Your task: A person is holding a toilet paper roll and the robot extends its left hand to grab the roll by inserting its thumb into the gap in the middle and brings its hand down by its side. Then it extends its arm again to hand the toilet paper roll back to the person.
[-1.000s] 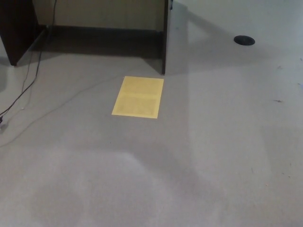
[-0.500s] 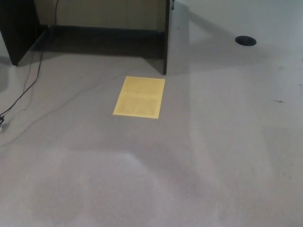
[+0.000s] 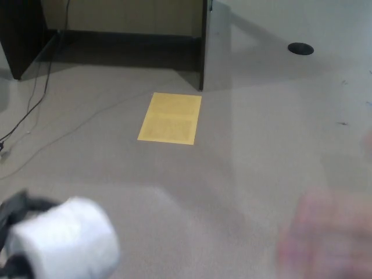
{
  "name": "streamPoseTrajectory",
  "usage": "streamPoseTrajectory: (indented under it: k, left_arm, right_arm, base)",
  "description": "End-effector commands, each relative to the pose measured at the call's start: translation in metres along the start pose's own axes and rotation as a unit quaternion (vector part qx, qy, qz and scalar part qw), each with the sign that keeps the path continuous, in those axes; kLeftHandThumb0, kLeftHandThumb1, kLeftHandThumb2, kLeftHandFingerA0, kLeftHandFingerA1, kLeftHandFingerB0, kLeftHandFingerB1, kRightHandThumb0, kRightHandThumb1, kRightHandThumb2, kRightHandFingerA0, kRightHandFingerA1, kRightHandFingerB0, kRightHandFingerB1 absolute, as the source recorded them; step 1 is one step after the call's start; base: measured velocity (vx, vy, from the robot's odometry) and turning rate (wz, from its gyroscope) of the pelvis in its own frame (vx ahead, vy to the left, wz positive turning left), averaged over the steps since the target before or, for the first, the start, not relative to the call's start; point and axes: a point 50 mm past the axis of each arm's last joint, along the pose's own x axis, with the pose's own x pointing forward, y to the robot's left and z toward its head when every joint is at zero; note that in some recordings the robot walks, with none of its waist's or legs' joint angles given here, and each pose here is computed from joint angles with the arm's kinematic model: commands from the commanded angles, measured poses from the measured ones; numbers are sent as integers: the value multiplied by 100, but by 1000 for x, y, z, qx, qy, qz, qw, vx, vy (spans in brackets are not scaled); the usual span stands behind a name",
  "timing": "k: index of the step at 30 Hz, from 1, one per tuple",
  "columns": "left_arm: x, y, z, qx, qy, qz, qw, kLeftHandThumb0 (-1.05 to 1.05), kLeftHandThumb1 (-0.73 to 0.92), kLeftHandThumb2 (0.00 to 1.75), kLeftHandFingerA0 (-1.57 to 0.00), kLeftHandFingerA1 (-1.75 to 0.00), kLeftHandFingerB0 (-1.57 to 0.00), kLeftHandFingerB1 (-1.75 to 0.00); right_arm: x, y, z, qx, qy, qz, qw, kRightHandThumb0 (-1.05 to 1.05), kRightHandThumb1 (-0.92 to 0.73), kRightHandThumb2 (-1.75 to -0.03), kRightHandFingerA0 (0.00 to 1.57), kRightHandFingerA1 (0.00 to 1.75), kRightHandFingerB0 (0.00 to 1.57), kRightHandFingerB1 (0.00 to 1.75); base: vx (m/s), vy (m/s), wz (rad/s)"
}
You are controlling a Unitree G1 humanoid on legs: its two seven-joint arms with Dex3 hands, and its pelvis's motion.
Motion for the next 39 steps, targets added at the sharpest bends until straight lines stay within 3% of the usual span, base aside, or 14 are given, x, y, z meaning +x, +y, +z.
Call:
streamPoseTrajectory:
  k: [1, 5, 6, 10, 13, 16, 20, 22, 28, 29, 30, 35, 38, 39]
  left_arm:
    - [52, -5, 81, -5, -140, -28, 990, 1, 74, 79, -86, -147, -74, -122]
    - [69, -20, 126, -4, -203, -61, 977, -7, 79, 78, -83, -146, -71, -119]
    - [74, -31, 151, -8, -249, -75, 965, -2, 70, 85, -75, -150, -70, -125]
    - [78, -48, 194, -9, -295, -91, 951, 0, 69, 82, -93, -149, -79, -120]
    - [77, -61, 219, -18, -323, -108, 940, -1, 72, 79, -91, -153, -76, -121]
    - [71, -86, 256, -15, -369, -138, 919, -13, 73, 79, -83, -161, -69, -137]
    - [64, -100, 273, -24, -383, -165, 908, -18, 75, 74, -76, -165, -62, -144]
    - [60, -108, 282, -26, -385, -175, 906, -18, 72, 73, -85, -158, -72, -132]
    - [54, -127, 299, -41, -393, -184, 900, -20, 76, 65, -76, -166, -61, -151]
    - [53, -129, 300, -44, -392, -189, 899, -33, 59, 91, -106, -135, -78, -119]
    - [52, -130, 300, -48, -390, -193, 899, -19, 76, 65, -80, -166, -67, -147]
    - [46, -131, 294, -47, -376, -202, 903, -19, 76, 67, -82, -163, -68, -142]
    - [45, -130, 289, -42, -366, -205, 907, -24, 75, 67, -89, -164, -72, -130]
    - [45, -129, 288, -43, -364, -205, 908, -18, 75, 67, -85, -154, -77, -103]
  right_arm:
    - [-3, 0, -7, -3, 11, 1, 1000, -36, -67, -60, 75, 65, 56, 42]
    - [-2, 1, -6, 0, 10, 1, 1000, -34, -66, -60, 75, 65, 57, 42]
    - [-3, 4, -7, -1, 10, 3, 1000, -34, -66, -60, 77, 64, 57, 42]
    - [-3, 4, -6, -12, 10, 5, 1000, -37, -67, -60, 77, 65, 58, 43]
    - [-2, 4, -6, -10, 12, 6, 1000, -36, -66, -60, 75, 60, 56, 42]
    - [-2, 4, -5, -14, 11, 6, 1000, -37, -66, -60, 76, 64, 55, 42]
    - [-2, 5, -6, -17, 9, 13, 1000, -37, -67, -60, 77, 64, 58, 43]
    - [-3, 6, -6, -16, 8, 13, 1000, -38, -67, -60, 76, 63, 57, 43]
    - [-1, 5, -2, -27, 1, 15, 1000, -37, -66, -60, 77, 63, 53, 43]
    - [-1, 5, -1, -29, 0, 13, 999, -38, -65, -59, 78, 65, 52, 42]
    - [-1, 4, 0, -31, -1, 13, 999, -37, -67, -60, 78, 66, 53, 42]
    - [-1, 4, -1, -34, -4, 13, 999, -37, -67, -60, 77, 62, 55, 43]
    - [-1, 3, 0, -38, -7, 12, 999, -37, -67, -60, 76, 61, 55, 43]
    - [-1, 3, 0, -40, -9, 12, 999, -37, -67, -60, 75, 60, 55, 43]
  base:
    - [0, 0, 0]
    - [0, 0, 0]
    - [0, 0, 0]
    - [0, 0, 0]
    - [0, 0, 0]
    - [0, 0, 0]
    - [0, 0, 0]
    - [0, 0, 0]
    - [0, 0, 0]
    - [0, 0, 0]
    - [0, 0, 0]
    - [0, 0, 0]
    - [0, 0, 0]
    - [0, 0, 0]
